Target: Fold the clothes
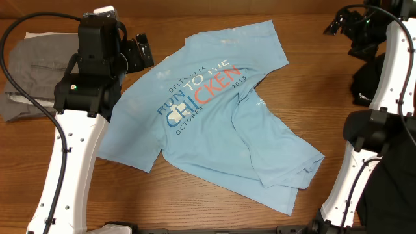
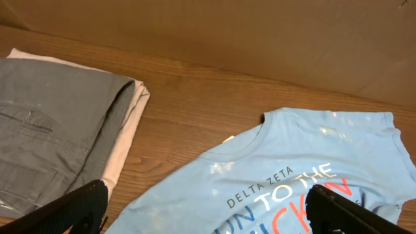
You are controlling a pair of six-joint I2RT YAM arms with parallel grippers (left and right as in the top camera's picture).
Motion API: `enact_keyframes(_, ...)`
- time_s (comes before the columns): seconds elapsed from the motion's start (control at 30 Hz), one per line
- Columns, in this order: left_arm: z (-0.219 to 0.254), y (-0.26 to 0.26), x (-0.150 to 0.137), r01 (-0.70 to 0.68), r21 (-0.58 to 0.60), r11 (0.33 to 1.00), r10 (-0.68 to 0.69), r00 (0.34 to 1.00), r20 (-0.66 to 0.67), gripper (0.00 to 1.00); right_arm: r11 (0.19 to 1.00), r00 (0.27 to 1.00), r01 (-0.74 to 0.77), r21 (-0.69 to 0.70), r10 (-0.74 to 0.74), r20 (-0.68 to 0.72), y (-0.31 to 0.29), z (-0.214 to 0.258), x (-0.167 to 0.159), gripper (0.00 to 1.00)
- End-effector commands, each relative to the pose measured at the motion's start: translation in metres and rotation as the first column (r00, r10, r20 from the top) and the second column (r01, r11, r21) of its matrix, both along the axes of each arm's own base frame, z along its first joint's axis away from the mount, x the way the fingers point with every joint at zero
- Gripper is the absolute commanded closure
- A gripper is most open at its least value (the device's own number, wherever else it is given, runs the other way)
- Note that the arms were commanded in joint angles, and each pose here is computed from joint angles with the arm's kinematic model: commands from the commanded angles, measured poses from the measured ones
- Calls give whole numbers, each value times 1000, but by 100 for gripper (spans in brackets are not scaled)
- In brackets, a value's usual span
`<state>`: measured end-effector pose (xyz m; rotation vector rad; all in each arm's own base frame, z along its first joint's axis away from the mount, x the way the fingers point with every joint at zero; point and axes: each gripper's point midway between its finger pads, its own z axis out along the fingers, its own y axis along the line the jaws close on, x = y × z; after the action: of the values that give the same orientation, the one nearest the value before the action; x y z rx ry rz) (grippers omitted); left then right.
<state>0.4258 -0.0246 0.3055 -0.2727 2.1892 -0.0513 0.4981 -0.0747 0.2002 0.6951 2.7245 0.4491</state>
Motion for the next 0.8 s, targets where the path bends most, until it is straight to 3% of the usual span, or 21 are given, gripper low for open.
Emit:
enact_keyframes(0.0, 0, 1, -1, -6, -11, 1000, 6, 1000, 3, 0, 999, 1000, 6, -51, -5, 11, -10, 8, -4, 0)
enact_keyframes(0.43, 1, 1, 0, -8, -10, 1000, 8, 1000, 9, 0, 999, 1000, 6, -51, -5, 12, -10, 8, -3, 0)
enact_keyframes(0.5, 9, -5, 5, 1, -67, 998, 3, 999, 49, 0, 999, 1000, 5, -51, -4, 13, -10, 8, -3, 0)
enact_keyframes(0.6, 13, -45, 4, 191, -166, 968, -182, 981, 67, 0, 999, 1000, 6, -51, -5, 12, -10, 8, -3, 0)
enact_keyframes(0.77, 12, -72, -4, 277, -243, 930, -271, 961, 59, 0, 999, 1000, 6, -51, -5, 13, -10, 8, -3, 0)
